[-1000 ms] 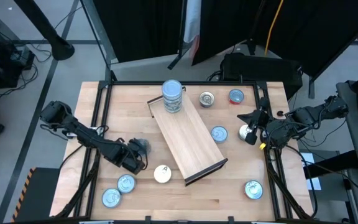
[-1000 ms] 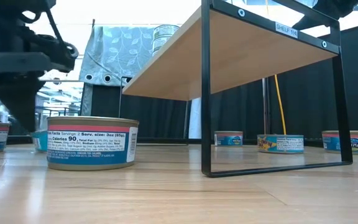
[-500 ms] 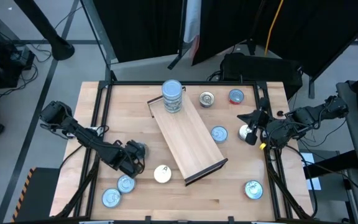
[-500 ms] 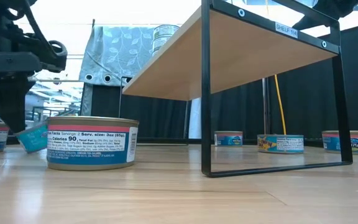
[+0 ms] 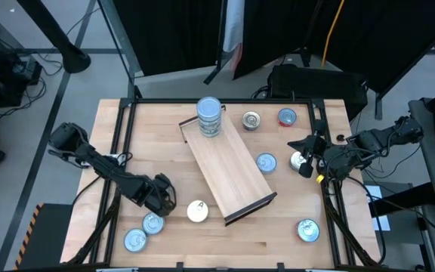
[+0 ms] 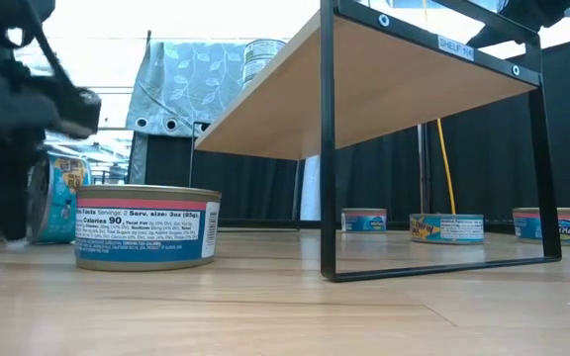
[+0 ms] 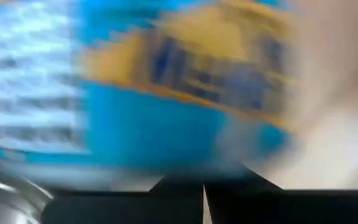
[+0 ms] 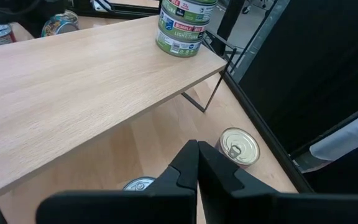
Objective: Stack canned seafood by type on shelf
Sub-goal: Put the top left light blue tuna can on the shelf
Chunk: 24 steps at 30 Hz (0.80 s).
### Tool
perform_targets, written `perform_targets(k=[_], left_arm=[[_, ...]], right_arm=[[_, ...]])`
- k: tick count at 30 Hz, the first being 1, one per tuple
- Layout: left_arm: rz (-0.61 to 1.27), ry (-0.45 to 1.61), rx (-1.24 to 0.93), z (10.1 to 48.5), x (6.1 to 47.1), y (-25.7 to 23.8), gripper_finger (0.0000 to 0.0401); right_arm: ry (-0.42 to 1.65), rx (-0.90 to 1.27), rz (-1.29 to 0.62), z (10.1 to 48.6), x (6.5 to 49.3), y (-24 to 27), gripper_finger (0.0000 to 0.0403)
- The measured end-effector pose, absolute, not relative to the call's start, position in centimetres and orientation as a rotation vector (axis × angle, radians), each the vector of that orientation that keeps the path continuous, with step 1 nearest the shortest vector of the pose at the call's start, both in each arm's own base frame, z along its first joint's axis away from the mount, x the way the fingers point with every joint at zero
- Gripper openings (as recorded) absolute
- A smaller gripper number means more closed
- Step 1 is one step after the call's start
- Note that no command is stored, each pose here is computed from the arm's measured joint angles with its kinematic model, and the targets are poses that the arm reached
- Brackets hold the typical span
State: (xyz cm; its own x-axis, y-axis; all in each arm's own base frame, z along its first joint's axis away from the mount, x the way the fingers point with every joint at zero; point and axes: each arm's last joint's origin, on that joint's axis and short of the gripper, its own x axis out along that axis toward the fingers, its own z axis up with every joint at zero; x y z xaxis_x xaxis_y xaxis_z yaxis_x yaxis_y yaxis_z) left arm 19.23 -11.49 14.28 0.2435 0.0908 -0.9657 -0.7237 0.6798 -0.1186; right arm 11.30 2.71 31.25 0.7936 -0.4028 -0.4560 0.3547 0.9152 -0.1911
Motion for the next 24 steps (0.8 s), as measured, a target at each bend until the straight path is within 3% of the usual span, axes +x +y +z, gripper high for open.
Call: perform_targets(k=[6,12,17,24], left_arm=[[0.334,1.271,-0.679,18.2,20.8,-13.1,0.0000],[0.191,1.171,-0.456,23.5,22.2,-13.3,0.0027],[0.162,1.173,-0.215,26.1,22.6,-12.2,0.0104],[0.123,1.264,0.047,25.4,22.4,-10.4,0.0247]], right_arm=[[0.513,-0.105,-0.406,31.2,11.3,2.7,0.0000],[0.515,-0.113,-0.404,31.2,11.3,2.7,0.0000],[0.514,-0.111,-0.401,31.3,11.3,2.7,0.0000],[0.521,-0.097,-0.374,31.2,11.3,2.8,0.0000]])
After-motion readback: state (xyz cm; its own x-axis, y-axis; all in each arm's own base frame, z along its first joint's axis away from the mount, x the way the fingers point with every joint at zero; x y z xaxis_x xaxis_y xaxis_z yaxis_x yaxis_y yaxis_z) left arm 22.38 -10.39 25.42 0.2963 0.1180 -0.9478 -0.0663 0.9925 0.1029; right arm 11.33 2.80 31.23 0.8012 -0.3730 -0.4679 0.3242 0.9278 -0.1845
